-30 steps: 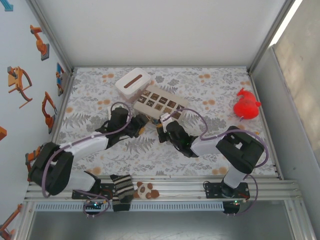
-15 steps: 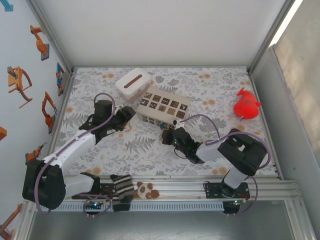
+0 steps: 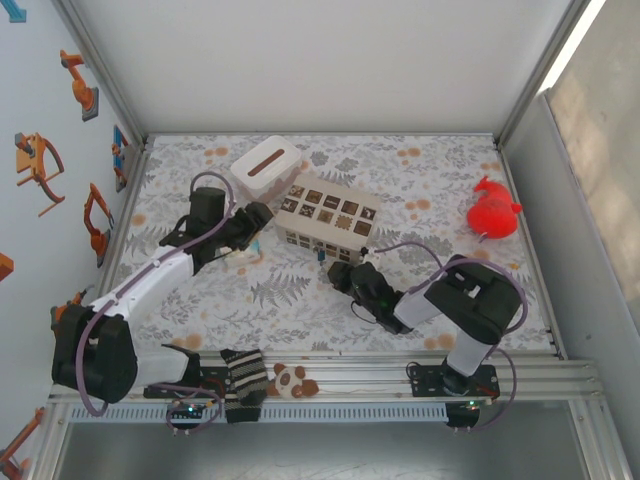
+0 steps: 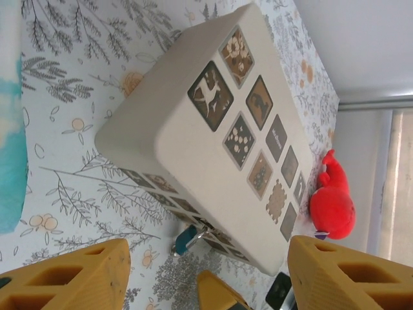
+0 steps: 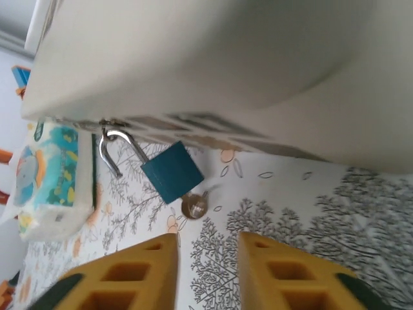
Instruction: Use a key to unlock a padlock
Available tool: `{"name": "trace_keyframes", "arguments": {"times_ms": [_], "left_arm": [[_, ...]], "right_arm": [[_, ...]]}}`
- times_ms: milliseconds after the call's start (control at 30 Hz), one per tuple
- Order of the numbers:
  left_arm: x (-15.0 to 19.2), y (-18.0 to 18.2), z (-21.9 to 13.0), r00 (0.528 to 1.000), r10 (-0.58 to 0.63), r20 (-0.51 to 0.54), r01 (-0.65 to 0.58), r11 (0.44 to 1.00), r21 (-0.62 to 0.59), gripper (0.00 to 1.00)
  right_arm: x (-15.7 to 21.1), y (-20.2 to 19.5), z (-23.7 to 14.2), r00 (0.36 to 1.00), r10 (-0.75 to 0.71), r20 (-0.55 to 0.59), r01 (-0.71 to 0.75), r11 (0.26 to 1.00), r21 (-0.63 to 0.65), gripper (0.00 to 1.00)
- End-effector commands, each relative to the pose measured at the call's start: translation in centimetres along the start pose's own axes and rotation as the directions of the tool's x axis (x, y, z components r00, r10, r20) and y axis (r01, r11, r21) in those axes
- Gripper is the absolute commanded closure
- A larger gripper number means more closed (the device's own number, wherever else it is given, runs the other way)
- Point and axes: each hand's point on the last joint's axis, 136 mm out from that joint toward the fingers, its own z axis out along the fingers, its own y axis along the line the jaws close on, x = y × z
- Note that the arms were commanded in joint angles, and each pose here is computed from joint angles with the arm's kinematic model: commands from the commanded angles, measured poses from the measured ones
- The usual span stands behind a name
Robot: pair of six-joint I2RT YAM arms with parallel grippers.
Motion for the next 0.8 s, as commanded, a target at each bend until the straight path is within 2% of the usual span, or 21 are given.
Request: {"name": "trace_keyframes", "arguments": {"times_ms": [0, 67, 167, 233, 333, 400, 600, 767], "left_arm": [[-1.6, -0.8, -0.2, 0.999, 0.052, 0.014, -0.052, 0.999, -0.003, 0.34], [-2.4, -1.5, 0.1, 0.996, 0.092, 0.007, -0.092, 0.996, -0.007, 0.34], [-3.0, -2.5, 1.2, 0.984, 0.172, -0.054, -0.174, 0.985, -0.015, 0.34], [-3.3, -2.2, 2.4, 0.972, 0.211, -0.104, -0.217, 0.975, -0.051, 0.33], [-4.1, -0.7, 3.9, 0.961, 0.243, -0.132, -0.259, 0.958, -0.12, 0.32], [-4.5, -0.3, 4.9, 0.957, 0.249, -0.149, -0.269, 0.954, -0.131, 0.32], [-3.5, -0.2, 8.8, 0.932, 0.234, -0.275, -0.259, 0.964, -0.06, 0.32], [-2.2, 2.3, 10.4, 0.918, 0.209, -0.337, -0.258, 0.96, -0.106, 0.32]], "right_arm": [[-1.9, -0.4, -1.2, 0.997, -0.012, 0.072, 0.009, 0.999, 0.033, 0.61], [-2.4, -0.2, -1.7, 0.996, -0.034, 0.078, 0.031, 0.999, 0.032, 0.55], [-3.1, 1.1, -1.8, 0.996, -0.068, 0.058, 0.069, 0.998, -0.014, 0.56], [-3.3, 2.7, -1.8, 0.995, -0.083, 0.05, 0.086, 0.995, -0.06, 0.56], [-3.4, 4.2, -1.5, 0.997, -0.07, 0.035, 0.073, 0.992, -0.101, 0.48], [-3.4, 4.4, -1.3, 0.999, -0.042, 0.033, 0.045, 0.994, -0.104, 0.45], [-4.5, 5.3, -0.6, 0.998, -0.013, 0.059, 0.02, 0.993, -0.116, 0.37], [-6.2, 4.0, -0.2, 0.998, 0.018, 0.058, -0.012, 0.995, -0.102, 0.36]]}}
